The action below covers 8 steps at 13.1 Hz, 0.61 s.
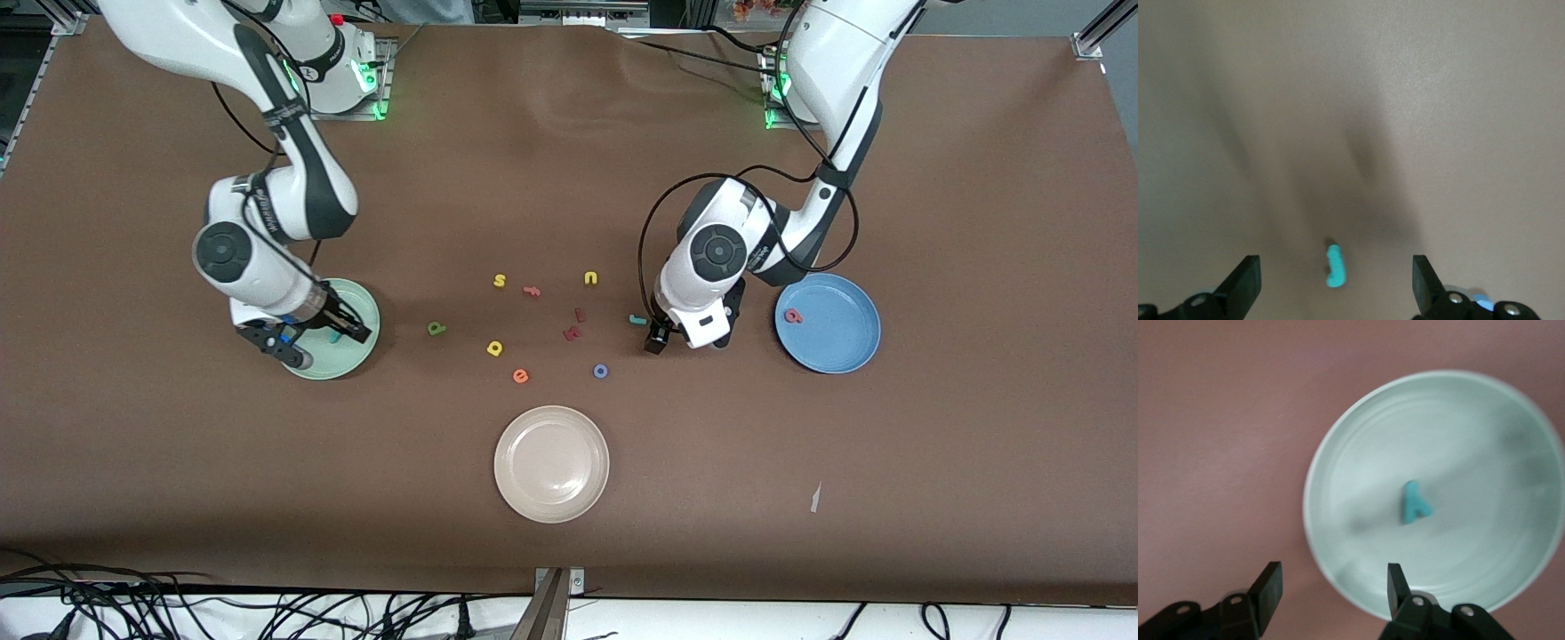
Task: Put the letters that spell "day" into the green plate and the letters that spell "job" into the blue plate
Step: 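Grasp the teal j with the left gripper while the right gripper grasps the green p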
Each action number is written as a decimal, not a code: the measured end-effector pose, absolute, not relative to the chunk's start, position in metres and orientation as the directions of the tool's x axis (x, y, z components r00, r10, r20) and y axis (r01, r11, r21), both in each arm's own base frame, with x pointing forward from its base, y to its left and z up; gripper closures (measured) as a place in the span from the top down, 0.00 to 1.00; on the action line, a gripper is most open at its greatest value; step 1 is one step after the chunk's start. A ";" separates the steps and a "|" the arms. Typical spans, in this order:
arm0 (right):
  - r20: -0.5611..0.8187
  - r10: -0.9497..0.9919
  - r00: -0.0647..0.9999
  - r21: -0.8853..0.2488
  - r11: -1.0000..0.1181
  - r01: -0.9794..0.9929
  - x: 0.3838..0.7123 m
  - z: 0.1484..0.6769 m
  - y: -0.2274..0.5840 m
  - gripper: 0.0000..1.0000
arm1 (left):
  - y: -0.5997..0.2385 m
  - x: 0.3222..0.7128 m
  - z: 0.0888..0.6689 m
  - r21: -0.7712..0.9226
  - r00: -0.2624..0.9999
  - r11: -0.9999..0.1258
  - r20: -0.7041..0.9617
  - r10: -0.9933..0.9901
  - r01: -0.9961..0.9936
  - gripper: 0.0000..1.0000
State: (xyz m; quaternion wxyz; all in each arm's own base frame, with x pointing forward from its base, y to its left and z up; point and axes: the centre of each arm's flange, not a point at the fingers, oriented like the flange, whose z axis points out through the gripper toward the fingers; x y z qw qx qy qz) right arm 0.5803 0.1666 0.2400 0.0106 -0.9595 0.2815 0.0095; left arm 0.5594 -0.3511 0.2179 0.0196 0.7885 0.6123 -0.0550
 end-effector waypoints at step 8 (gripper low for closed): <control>-0.007 -0.664 0.748 -0.048 -0.747 -0.663 0.556 0.201 0.255 0.72 | -0.375 0.549 0.197 0.018 0.059 -0.058 -0.067 0.996 0.998 0.97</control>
